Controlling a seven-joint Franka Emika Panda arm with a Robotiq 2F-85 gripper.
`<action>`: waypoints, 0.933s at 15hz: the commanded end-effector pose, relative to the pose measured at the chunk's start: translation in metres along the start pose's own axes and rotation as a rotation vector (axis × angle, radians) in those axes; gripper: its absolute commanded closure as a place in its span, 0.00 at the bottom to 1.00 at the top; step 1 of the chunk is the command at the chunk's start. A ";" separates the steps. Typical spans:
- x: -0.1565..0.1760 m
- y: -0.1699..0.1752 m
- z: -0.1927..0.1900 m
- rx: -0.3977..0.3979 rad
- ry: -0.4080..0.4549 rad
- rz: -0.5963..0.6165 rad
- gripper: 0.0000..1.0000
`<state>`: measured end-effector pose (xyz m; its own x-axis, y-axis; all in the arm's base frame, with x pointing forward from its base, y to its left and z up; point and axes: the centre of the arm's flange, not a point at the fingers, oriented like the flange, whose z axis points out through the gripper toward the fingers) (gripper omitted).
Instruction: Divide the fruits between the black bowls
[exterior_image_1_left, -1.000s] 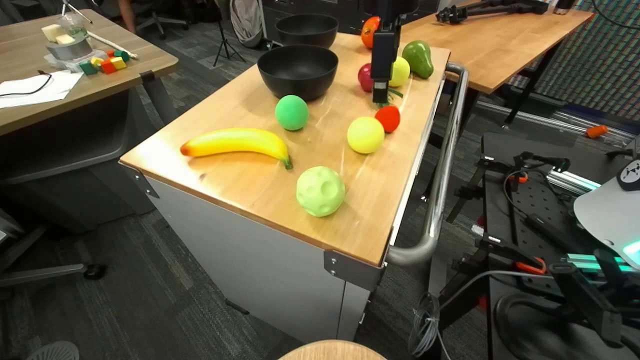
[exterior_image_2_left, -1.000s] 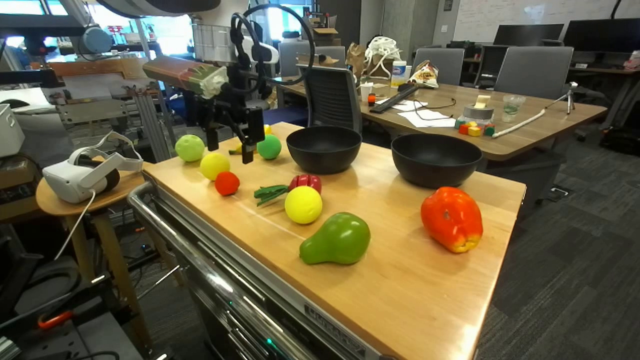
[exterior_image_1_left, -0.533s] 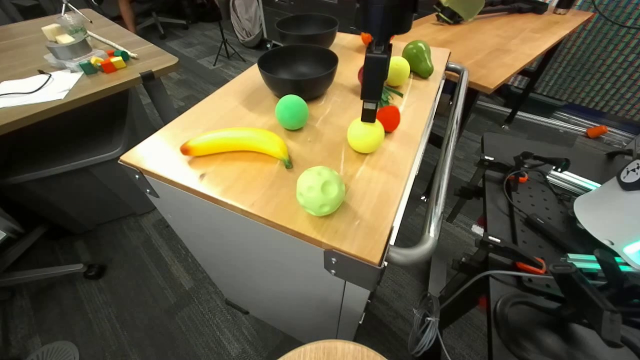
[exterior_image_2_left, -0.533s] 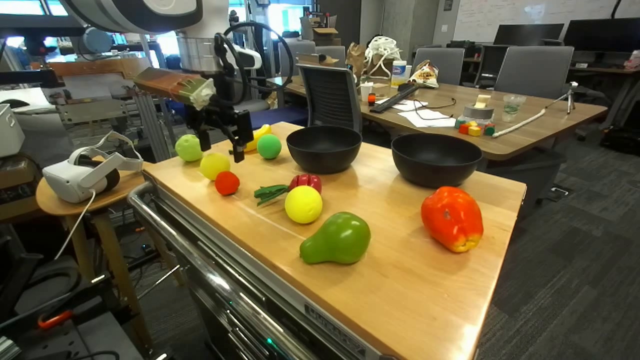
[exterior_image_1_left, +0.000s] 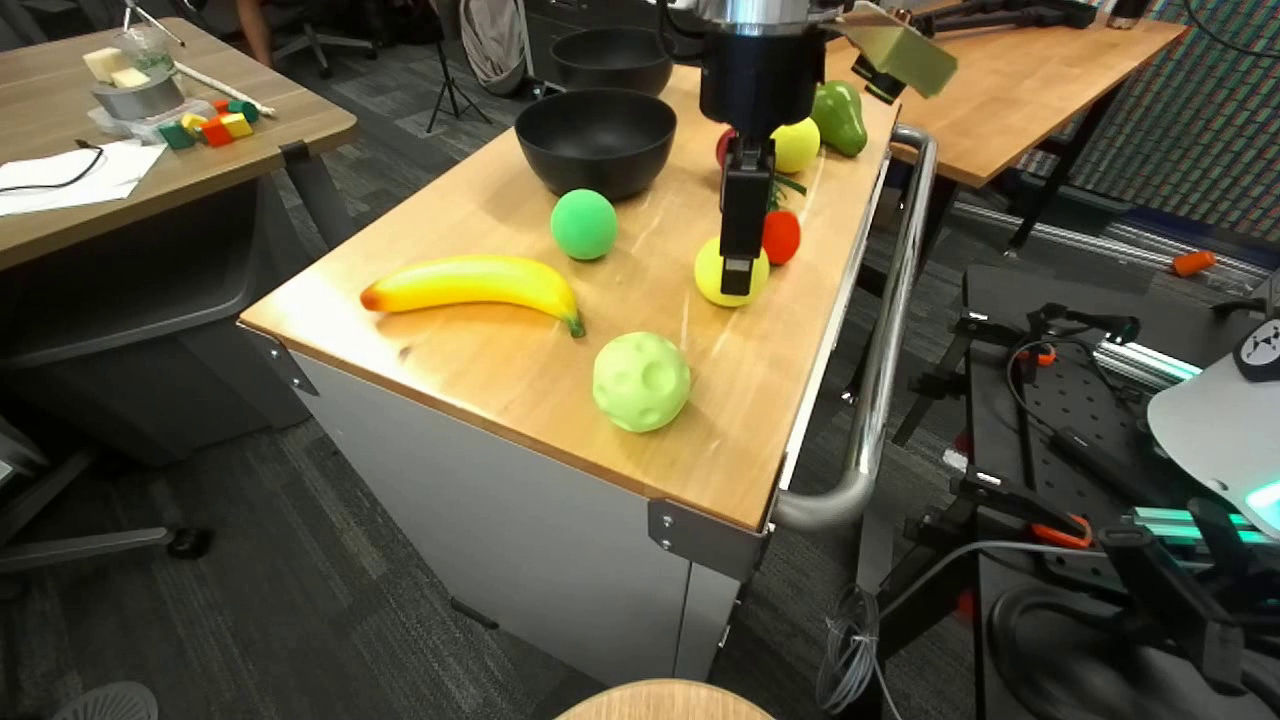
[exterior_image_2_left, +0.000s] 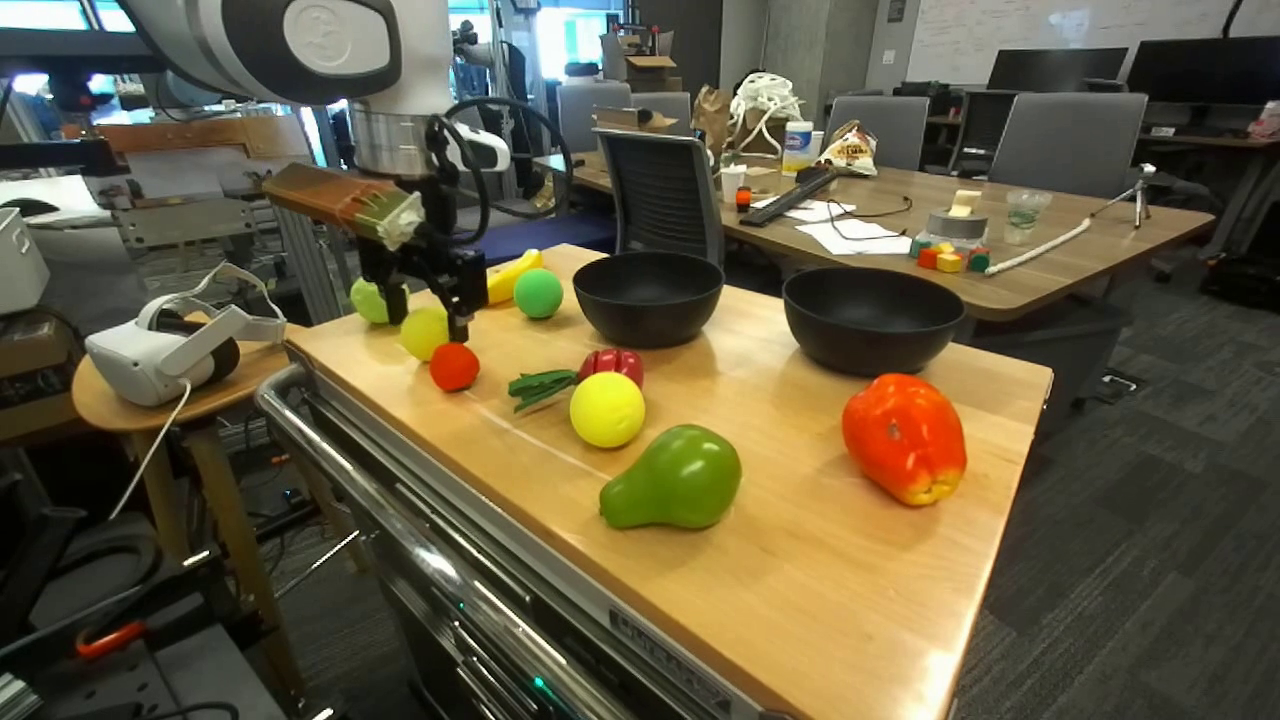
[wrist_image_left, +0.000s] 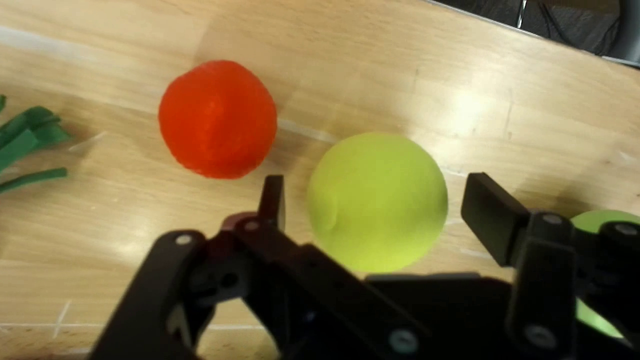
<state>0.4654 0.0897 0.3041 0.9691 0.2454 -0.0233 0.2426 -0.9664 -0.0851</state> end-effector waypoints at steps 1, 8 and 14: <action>0.009 -0.001 0.010 -0.003 0.027 -0.041 0.42; 0.023 -0.010 -0.074 -0.159 0.133 -0.201 0.72; 0.066 0.028 -0.137 -0.376 0.336 -0.394 0.73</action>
<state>0.5104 0.0889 0.4332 0.8215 0.5364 0.1934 0.4906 -0.8378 0.2397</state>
